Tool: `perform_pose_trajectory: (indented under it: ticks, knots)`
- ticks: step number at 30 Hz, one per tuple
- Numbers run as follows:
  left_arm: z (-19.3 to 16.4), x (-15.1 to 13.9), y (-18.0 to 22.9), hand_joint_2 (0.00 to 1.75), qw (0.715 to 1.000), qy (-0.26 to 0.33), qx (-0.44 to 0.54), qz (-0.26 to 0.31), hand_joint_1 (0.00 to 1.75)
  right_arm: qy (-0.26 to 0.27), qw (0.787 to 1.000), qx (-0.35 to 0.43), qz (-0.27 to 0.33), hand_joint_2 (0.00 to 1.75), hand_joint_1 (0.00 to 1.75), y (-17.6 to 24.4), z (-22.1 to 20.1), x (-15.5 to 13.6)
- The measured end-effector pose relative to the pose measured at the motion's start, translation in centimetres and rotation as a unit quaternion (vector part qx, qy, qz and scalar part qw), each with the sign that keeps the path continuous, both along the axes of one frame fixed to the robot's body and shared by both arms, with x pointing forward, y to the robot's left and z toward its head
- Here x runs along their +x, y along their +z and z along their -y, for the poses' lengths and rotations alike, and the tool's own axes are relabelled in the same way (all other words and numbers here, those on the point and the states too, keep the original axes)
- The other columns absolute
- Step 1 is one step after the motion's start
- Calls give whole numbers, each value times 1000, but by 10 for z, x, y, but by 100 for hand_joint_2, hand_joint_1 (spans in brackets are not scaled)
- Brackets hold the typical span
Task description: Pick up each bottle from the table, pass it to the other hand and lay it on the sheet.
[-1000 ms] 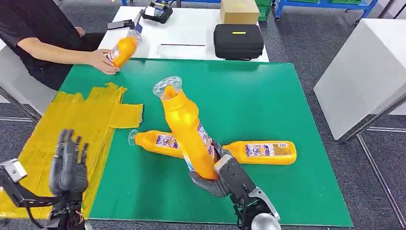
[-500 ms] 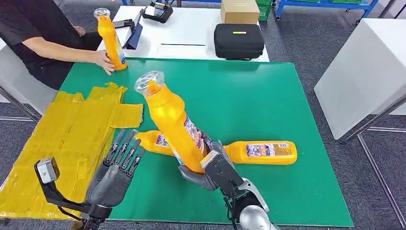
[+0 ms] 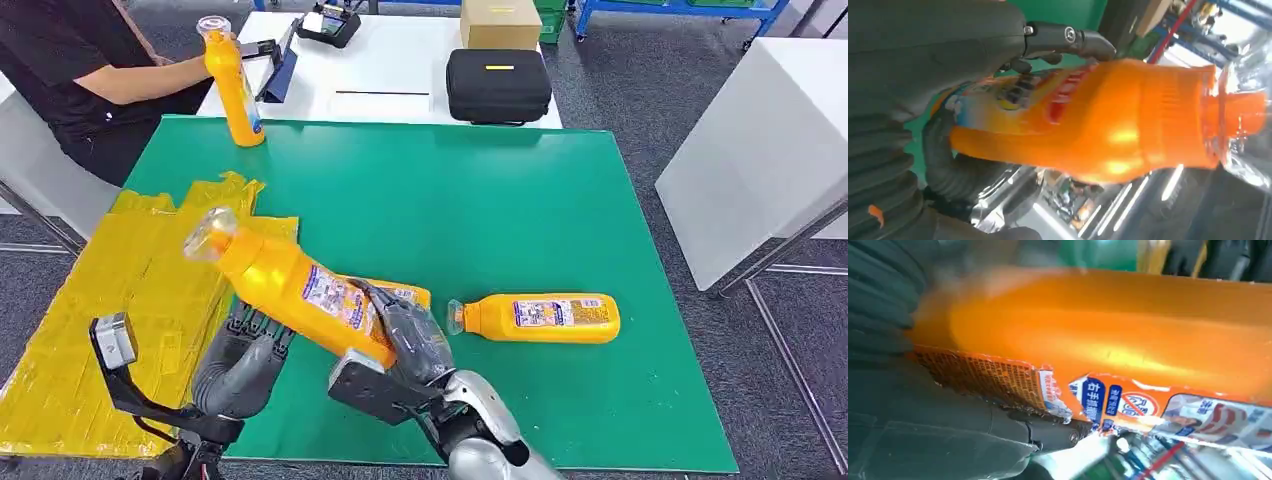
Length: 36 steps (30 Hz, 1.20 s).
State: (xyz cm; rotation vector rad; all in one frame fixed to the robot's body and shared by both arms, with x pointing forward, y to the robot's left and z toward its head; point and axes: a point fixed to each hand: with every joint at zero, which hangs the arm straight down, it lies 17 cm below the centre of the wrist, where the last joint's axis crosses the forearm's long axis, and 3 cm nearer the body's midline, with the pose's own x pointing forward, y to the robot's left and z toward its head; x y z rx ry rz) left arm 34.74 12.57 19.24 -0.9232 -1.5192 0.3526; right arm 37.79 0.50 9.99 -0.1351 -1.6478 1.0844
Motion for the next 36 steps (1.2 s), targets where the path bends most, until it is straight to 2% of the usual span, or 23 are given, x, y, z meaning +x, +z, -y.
perform_pose_trajectory:
  ticks: [4,13,14,28,29,30,31,32,35,36]
  knots:
    - [-6,4,-10,175,1000,8,8,-11,0,52,998,-41,17,175,175,-14,-28,-19]
    - [-17,4,-28,175,999,25,15,-32,0,81,994,-73,22,175,175,-26,-37,-19]
    - [-19,3,-29,175,999,27,14,-35,175,82,994,-75,22,175,175,-27,-37,-19]
    - [-33,3,-37,175,997,65,26,-41,175,94,992,-83,17,175,175,-32,-43,-23]
    - [-33,3,-38,175,997,67,28,-40,175,94,992,-82,15,175,169,-33,-44,-24]
    - [-35,2,-38,175,996,71,31,-38,175,94,992,-81,12,175,133,-34,-44,-24]
    - [-36,2,-39,175,996,76,37,-37,175,92,992,-80,10,175,133,-35,-44,-24]
    - [-38,1,-40,175,995,84,45,-35,175,88,993,-79,10,175,0,-35,-43,-24]
    - [-46,0,-37,175,987,124,99,-11,175,71,995,-71,7,175,0,-40,-38,-28]
    - [-51,1,-34,175,983,141,116,-3,175,66,996,-66,3,0,0,-42,-36,-29]
